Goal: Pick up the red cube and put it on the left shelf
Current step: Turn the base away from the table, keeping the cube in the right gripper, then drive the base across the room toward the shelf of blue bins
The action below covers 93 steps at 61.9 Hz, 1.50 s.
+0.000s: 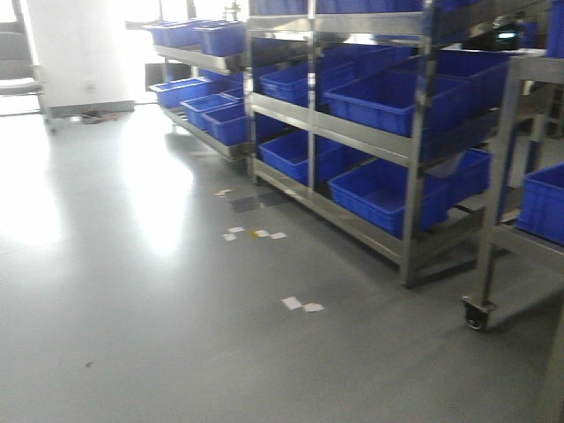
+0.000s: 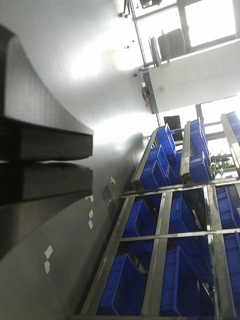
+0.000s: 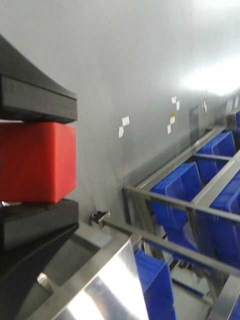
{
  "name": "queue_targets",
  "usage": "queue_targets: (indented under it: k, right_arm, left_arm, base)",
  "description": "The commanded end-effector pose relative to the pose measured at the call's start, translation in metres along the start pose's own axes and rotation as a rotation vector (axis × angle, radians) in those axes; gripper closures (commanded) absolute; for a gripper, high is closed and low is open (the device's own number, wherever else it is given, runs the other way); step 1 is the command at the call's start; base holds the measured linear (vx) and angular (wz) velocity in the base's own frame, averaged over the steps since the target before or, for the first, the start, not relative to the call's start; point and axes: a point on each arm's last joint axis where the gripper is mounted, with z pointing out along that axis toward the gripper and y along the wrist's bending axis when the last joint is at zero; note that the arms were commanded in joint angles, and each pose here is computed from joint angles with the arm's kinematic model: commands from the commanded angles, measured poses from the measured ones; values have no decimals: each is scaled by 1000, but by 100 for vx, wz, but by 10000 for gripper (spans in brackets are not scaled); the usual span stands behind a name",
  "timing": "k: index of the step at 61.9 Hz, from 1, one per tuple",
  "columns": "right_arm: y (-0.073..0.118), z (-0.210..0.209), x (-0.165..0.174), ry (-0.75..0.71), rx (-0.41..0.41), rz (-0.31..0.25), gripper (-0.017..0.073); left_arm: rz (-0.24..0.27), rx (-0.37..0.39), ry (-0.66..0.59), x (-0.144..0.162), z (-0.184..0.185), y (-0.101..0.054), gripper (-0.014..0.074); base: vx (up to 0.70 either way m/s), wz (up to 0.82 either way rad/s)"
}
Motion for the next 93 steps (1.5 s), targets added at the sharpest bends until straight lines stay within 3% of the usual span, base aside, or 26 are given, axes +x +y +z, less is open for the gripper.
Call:
queue_targets:
  k: [1, 55, 93]
  right_arm:
    - [-3, -3, -17, -118, 21, 1, 501]
    - [-3, -3, -17, -118, 21, 1, 501]
    - [-3, -3, -17, -113, 21, 1, 501]
  left_arm:
    - [-5, -6, -69, -1, 0, 0, 488]
    - [-5, -6, -69, -1, 0, 0, 488]
    - [-5, -4, -69, -1, 0, 0, 488]
  base:
    - [-18, 33]
    - [-12, 34]
    - [10, 7]
